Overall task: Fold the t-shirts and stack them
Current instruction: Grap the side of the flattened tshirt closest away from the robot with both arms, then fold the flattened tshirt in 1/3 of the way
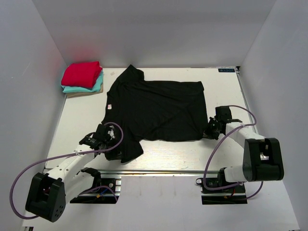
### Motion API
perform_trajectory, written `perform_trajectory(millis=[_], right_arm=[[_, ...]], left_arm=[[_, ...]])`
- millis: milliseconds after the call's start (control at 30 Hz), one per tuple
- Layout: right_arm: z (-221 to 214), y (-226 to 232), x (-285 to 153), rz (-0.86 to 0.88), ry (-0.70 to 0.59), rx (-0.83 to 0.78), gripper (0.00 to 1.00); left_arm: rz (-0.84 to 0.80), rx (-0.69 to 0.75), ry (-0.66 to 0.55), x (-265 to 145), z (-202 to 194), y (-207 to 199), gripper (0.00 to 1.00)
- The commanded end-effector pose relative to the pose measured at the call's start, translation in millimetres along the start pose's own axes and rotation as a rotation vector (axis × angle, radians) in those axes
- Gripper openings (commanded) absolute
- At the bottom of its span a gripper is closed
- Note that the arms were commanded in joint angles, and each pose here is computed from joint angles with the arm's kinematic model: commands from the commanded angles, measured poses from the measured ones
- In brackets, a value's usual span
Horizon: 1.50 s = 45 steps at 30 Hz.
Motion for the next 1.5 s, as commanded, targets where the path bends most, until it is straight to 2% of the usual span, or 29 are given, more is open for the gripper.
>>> perform_trajectory(millis=[0,100,333,533,667,833,867,1067,1233,1467], right_arm=[[-18.9,-9.9,-10.2,-0.028,0.03,0.019,0.0],[-17.6,-7.2,-12.6,-0.015,0.021,0.005,0.0],[15.6,17.2,-21.7,0.031,-0.019,-0.043,0.0],[44.4,36.7,-27.7,0.05,-0.05,-0.059,0.0],[60.2,43.6,-26.8,0.034,-0.049,-0.06,0.0],[91.5,58.8,-31.4,0.029,-0.086,-0.075,0.0],[92.8,59.7,-29.8,0.025,-0.085,-0.077,0.0],[110.5,65.9,-26.4,-0.002,-0.071,-0.094,0.0],[119.1,67.3,-22.2,-0.015,-0.061,-0.11,0.0],[132.8,59.7,-9.9,-0.092,-0.022,-0.108,0.0]], left_arm=[[-0.071,0.04,0.07,-13.0,-11.7,-13.4,0.0],[-0.08,0.069,0.058,-18.6,0.1,-23.5,0.0],[-0.199,0.206,-0.157,-47.4,74.3,-83.8,0.0],[-0.263,0.241,-0.353,-56.1,138.4,-120.8,0.0],[-0.257,0.255,-0.404,-53.6,177.7,-142.9,0.0],[-0.176,0.266,-0.465,-55.1,222.9,-153.0,0.0],[-0.179,0.262,-0.508,-63.0,237.6,-158.1,0.0],[-0.158,0.279,-0.617,-74.6,277.7,-166.6,0.0],[-0.127,0.315,-0.666,-74.3,299.4,-162.2,0.0],[-0.04,0.275,-0.722,-66.8,342.7,-144.4,0.0]])
Point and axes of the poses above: each gripper's point midway between its finger pads, its own x axis out along the fingers, its own y axis along the line the jaws close on, z = x × y, the point moved 1 cm from there along -x, back along the fingers, and after that the axes turned 1 degree about x, right-handed, at the moved point
